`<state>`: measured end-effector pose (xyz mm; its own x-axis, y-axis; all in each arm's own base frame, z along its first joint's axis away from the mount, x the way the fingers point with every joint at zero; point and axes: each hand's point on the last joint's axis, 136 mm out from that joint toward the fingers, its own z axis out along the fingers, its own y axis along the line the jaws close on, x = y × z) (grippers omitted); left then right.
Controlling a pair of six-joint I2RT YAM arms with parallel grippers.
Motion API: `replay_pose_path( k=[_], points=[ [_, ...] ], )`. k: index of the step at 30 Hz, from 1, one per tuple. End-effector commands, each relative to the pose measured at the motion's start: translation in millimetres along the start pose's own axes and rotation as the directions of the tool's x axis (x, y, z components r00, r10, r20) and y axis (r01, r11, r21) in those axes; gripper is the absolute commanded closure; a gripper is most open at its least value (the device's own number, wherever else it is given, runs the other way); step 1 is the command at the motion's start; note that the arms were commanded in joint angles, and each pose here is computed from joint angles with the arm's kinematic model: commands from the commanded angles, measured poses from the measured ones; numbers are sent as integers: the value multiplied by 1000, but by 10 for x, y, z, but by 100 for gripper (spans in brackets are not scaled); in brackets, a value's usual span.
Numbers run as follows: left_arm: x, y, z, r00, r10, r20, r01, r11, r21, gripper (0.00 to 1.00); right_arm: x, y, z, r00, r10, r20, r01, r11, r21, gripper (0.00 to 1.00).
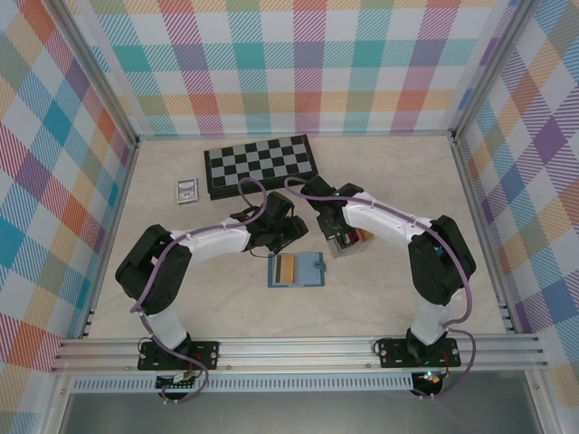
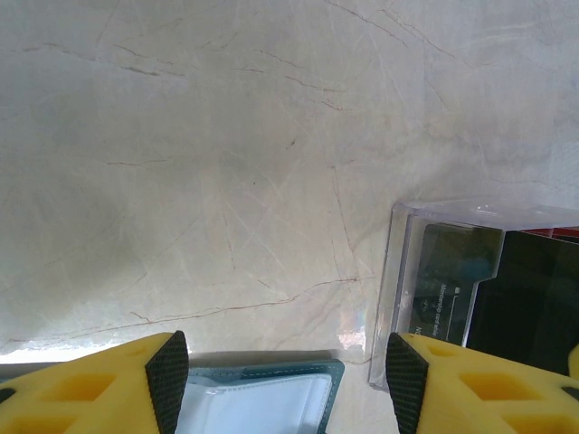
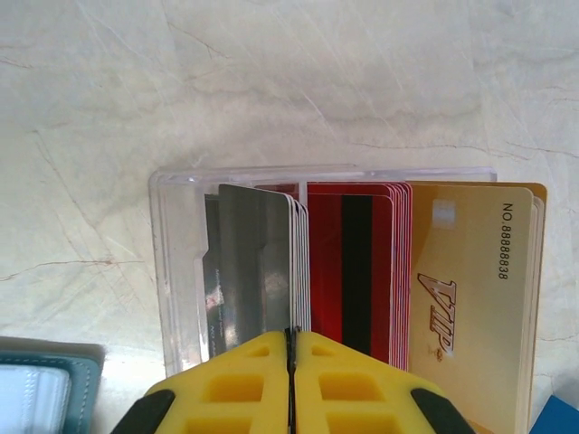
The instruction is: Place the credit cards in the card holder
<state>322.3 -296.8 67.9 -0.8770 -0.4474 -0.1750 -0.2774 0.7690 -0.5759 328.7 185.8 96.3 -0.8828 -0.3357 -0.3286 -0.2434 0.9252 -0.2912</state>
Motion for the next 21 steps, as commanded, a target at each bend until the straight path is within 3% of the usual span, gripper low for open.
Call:
replay_pose_path(
  k=[1, 15, 21],
  points=[
    [-25, -1, -56, 1000, -6, 5, 6, 1000, 2, 38, 54, -56, -105, 1000, 24, -11, -24, 1000, -15, 93],
    [-62, -274, -219, 1000, 20, 2, -20, 987, 161, 38, -20, -10, -342, 986, 167, 0, -163, 962, -220, 100],
    [-151, -486, -393, 1000, 11, -6, -9, 946, 325, 33, -132, 11, -659, 957, 291, 5, -262, 869, -420, 100]
  ],
)
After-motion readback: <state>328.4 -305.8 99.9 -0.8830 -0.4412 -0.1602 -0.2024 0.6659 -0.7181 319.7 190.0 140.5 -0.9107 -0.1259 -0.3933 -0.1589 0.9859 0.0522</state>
